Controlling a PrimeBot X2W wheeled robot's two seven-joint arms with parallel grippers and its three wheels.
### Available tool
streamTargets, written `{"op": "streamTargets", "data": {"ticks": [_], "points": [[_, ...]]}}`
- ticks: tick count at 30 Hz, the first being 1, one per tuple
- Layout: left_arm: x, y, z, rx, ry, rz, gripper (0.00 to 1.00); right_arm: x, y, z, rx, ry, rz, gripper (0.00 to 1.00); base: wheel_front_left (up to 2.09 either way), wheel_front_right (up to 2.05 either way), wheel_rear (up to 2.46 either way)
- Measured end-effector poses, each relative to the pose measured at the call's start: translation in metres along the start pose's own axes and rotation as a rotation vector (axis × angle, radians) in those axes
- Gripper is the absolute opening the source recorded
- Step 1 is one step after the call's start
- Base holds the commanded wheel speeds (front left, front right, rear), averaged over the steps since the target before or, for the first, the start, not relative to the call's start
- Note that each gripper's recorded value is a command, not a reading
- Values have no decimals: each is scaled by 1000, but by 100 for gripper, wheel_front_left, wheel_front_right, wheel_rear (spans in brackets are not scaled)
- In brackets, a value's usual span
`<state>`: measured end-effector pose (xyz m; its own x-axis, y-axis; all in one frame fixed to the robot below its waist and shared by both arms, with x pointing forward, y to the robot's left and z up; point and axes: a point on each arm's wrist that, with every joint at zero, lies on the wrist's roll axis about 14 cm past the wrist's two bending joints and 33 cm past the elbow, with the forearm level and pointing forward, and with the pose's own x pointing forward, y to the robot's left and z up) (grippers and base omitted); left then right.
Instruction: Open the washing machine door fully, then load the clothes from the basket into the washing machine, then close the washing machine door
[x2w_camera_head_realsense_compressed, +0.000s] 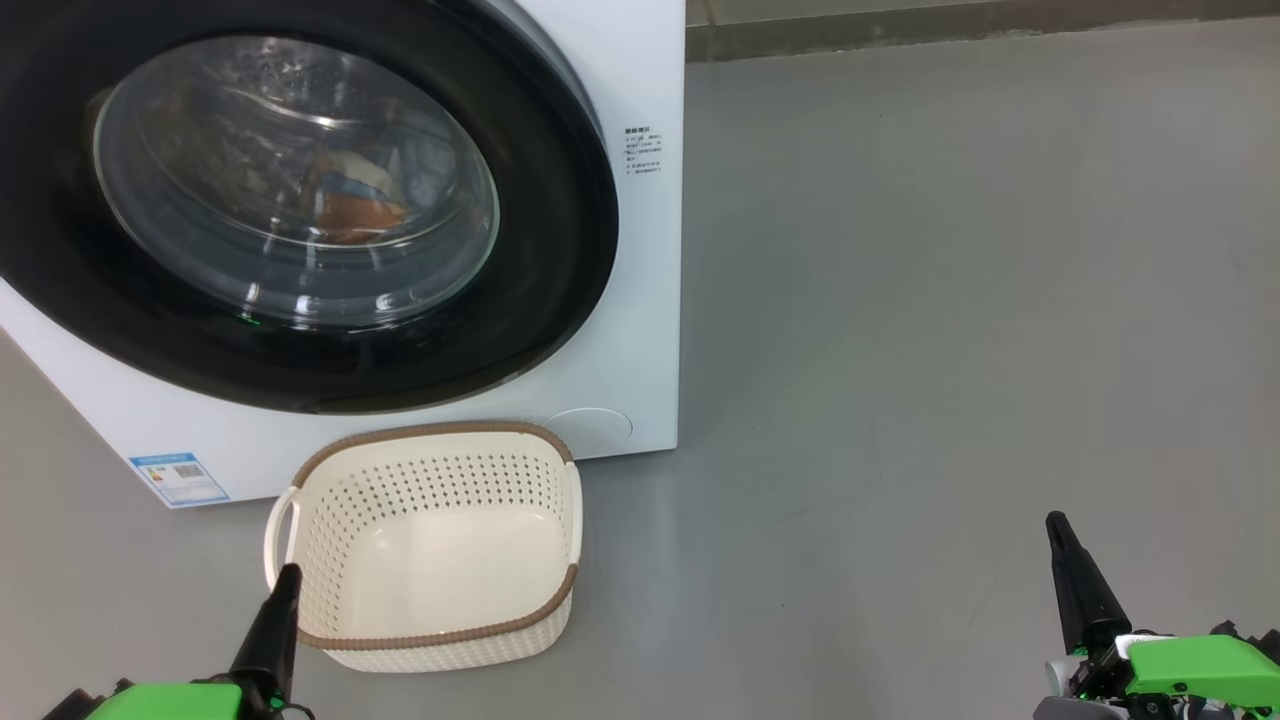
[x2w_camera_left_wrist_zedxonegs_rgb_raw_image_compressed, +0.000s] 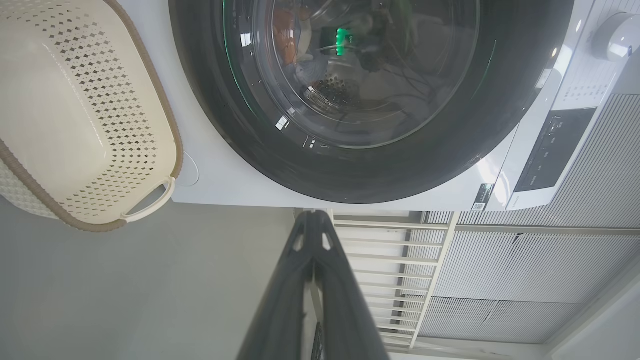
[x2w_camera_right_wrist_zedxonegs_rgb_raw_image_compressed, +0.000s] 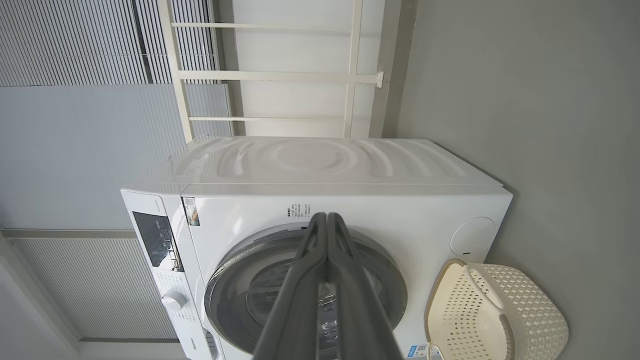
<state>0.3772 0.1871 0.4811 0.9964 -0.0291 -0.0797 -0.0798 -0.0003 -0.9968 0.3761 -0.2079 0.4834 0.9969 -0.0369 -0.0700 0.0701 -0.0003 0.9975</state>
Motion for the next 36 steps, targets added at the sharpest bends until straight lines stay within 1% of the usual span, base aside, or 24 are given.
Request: {"op": "streamTargets", "data": {"ticks": [2,36], "points": [[0,0,0,-3,1,0,0,0,0,0,15,-1,2,0,0,0,0],[0,0,0,-6,0,0,0,0,0,0,15,0,1,0,0,0,0]]}}
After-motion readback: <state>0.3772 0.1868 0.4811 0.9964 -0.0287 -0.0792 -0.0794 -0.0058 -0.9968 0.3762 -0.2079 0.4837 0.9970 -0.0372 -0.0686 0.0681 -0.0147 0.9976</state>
